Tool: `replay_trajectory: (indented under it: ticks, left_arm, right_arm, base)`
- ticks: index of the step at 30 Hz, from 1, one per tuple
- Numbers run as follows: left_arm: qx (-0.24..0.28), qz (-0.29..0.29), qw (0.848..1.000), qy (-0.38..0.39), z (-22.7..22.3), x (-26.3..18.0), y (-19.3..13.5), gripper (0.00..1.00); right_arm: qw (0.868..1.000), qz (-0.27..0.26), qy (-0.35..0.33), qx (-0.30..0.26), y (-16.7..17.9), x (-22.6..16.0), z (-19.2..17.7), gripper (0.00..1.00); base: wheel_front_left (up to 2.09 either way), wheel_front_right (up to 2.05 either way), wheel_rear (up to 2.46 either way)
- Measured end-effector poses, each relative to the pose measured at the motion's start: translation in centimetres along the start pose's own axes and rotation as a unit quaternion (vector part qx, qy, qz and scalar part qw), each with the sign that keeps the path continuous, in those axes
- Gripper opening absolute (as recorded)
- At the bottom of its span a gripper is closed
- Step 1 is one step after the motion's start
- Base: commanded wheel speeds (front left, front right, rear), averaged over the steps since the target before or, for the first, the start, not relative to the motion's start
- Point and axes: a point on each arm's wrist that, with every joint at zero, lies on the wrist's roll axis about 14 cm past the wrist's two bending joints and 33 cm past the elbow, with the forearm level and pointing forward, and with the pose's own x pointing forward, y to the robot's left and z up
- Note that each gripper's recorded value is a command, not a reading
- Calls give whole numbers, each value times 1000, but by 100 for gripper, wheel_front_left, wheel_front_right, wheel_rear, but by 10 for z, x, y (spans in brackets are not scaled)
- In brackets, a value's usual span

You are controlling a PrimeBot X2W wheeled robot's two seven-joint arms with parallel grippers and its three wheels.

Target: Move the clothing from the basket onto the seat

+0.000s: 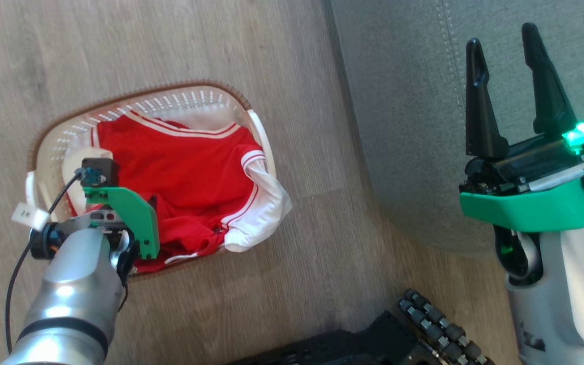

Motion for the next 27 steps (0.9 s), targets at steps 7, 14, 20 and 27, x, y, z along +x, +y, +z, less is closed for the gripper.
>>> replay_trajectory:
  ticks: [7, 14, 20, 27]
  left_arm:
    - [22, -13, 994, 106, -41, 14, -3, 100]
    - [48, -26, 982, 183, -63, 25, -6, 100]
    - [58, -31, 974, 218, -75, 26, -8, 0]
    - [68, -32, 975, 210, -70, 22, -7, 0]
  right_arm:
    - [1000, 0, 18, -2, -1, 2, -17, 100]
    - [1000, 3, 25, -6, -2, 12, -30, 100]
    - [1000, 3, 27, -8, -4, 13, -33, 100]
    - [1000, 5, 16, -8, -2, 16, -25, 100]
  base:
    - [0, 0, 0]
    - [0, 0, 0]
    - [0, 0, 0]
    - [0, 0, 0]
